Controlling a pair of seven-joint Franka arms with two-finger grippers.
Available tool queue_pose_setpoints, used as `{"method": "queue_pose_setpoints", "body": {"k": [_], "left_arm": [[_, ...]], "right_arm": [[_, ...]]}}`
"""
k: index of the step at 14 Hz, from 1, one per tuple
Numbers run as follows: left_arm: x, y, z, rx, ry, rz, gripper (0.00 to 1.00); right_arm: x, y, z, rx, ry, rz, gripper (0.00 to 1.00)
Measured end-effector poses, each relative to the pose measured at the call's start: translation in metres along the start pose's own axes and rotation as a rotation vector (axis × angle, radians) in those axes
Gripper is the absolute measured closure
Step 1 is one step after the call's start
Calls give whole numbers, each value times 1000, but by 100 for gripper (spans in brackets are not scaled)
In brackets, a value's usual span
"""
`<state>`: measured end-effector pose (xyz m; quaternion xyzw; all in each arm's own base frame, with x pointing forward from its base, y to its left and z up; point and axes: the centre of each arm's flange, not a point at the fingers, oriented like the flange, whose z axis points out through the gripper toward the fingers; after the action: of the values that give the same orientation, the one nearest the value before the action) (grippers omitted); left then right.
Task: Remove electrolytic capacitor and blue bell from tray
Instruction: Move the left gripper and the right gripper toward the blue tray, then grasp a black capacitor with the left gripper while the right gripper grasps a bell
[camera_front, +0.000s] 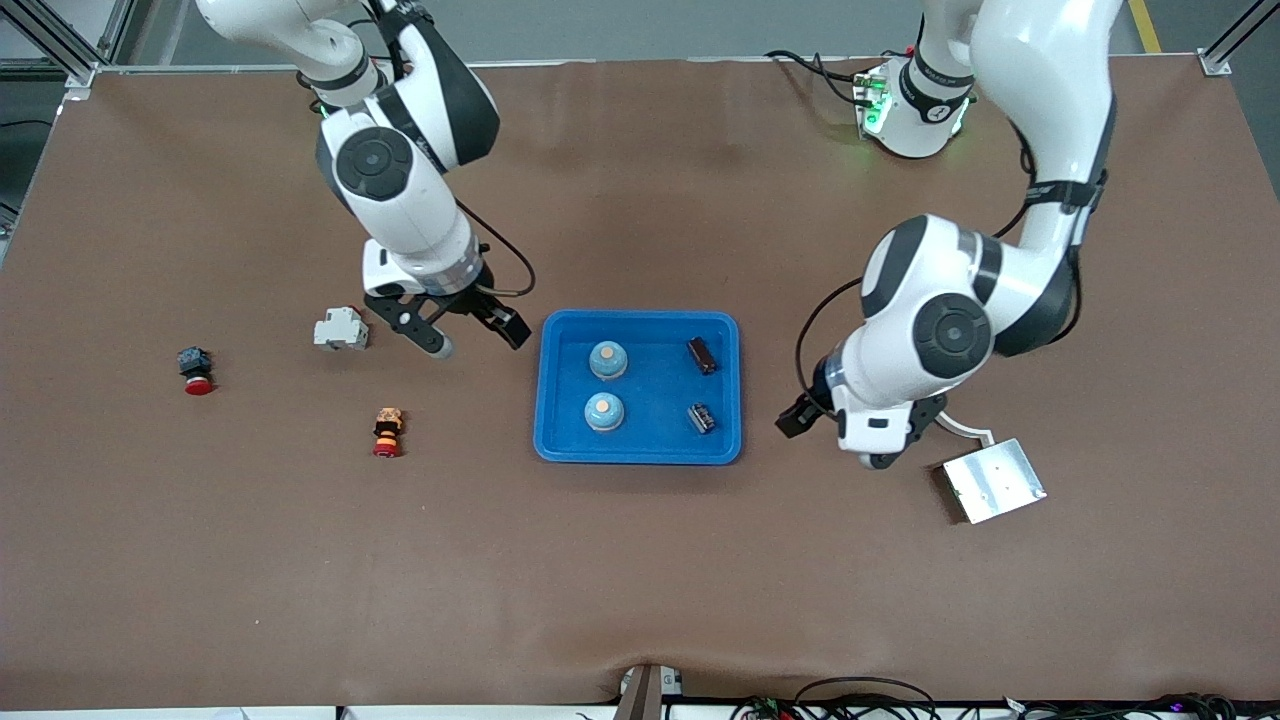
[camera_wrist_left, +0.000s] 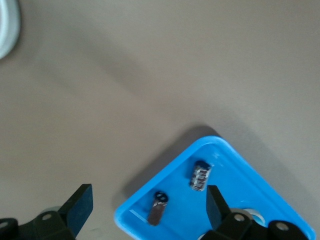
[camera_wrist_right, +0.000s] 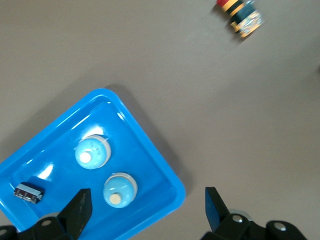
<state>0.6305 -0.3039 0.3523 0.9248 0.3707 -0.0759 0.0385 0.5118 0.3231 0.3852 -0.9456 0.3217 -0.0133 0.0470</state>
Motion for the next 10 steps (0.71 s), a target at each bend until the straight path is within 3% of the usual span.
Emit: {"method": "queue_pose_setpoints", "body": {"k": [4,10], "left_arm": [[-11,20,42,-24,12,15,0],[-23,41,76,-61,27,43,0]], "right_arm": [[-18,-19,42,35,9,35,0],[-32,-53,102,14,2,56,0]]}}
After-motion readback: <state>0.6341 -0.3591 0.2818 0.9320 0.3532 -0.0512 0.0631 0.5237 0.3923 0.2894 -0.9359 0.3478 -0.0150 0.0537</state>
